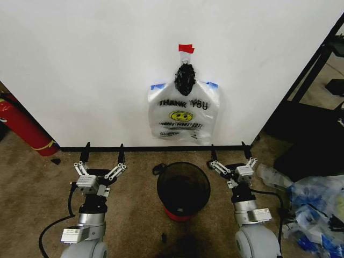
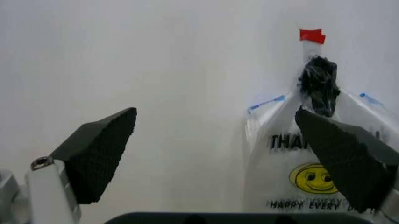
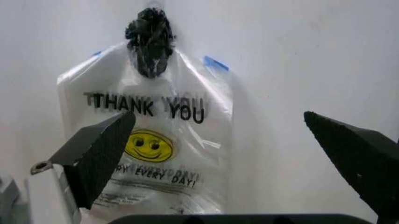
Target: Pick up the garbage bag from the wall and place it over the trash bin.
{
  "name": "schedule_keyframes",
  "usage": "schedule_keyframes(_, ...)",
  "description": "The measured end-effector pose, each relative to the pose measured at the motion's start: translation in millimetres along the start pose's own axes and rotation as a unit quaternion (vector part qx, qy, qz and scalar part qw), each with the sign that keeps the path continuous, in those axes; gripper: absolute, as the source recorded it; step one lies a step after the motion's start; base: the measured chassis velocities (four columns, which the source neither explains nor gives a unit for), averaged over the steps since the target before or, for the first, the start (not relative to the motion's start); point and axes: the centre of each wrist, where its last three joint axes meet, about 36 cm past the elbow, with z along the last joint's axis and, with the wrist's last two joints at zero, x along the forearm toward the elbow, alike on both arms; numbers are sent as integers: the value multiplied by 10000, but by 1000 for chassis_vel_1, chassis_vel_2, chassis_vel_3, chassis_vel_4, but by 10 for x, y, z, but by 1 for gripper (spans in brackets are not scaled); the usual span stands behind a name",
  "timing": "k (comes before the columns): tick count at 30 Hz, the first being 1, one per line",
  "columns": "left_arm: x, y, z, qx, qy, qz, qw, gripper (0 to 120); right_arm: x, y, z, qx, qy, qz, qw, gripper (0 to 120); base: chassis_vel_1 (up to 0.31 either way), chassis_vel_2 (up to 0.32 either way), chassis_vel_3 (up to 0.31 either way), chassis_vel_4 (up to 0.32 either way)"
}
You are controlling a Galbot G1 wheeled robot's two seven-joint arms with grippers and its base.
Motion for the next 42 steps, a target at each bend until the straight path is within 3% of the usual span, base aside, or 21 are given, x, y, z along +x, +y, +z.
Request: schedule_keyframes(42,-10,5,42,149,73,-223,9996,100,38,30,21,-11,-20,84,10000,100,0,0,0,0)
